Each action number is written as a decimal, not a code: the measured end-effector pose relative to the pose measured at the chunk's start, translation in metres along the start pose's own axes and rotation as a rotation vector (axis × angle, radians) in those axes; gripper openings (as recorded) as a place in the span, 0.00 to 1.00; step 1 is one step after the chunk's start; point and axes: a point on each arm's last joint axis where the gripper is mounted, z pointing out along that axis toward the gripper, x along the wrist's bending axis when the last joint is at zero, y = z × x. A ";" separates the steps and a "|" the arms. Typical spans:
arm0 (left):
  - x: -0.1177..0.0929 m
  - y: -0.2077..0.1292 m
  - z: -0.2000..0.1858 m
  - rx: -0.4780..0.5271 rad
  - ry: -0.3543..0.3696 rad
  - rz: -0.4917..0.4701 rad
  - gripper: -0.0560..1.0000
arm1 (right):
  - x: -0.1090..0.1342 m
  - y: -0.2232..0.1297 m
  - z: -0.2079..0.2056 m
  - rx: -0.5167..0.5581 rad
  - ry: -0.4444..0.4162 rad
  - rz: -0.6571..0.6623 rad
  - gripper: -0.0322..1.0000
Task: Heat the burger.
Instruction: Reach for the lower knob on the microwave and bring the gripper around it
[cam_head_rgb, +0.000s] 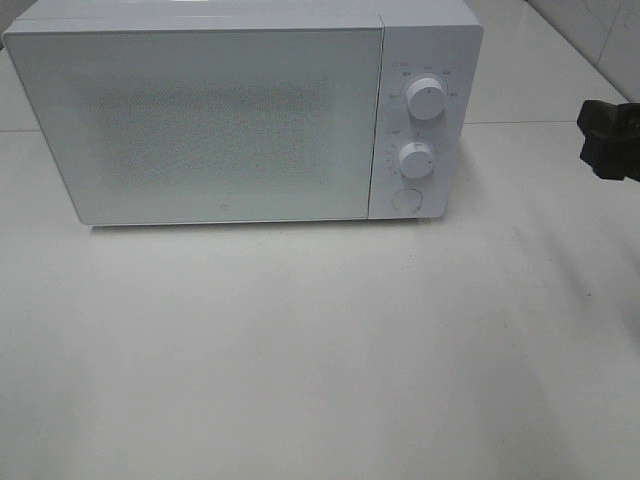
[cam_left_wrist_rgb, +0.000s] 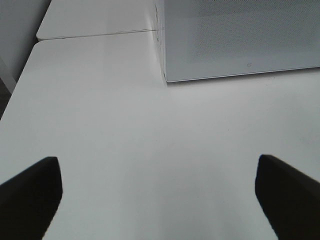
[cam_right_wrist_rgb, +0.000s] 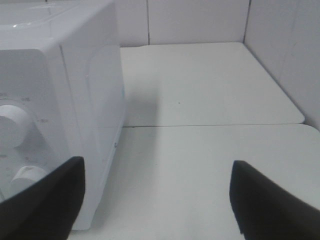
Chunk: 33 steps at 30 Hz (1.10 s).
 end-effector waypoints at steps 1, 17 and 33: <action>0.000 0.000 0.000 0.000 0.000 0.000 0.97 | -0.003 -0.004 0.001 -0.019 -0.031 0.003 0.77; 0.000 0.000 0.000 0.000 0.000 0.000 0.97 | 0.004 -0.040 0.019 0.021 -0.134 -0.037 0.77; 0.000 0.000 0.000 0.000 0.000 0.000 0.97 | 0.043 -0.068 0.021 0.052 -0.184 -0.086 0.77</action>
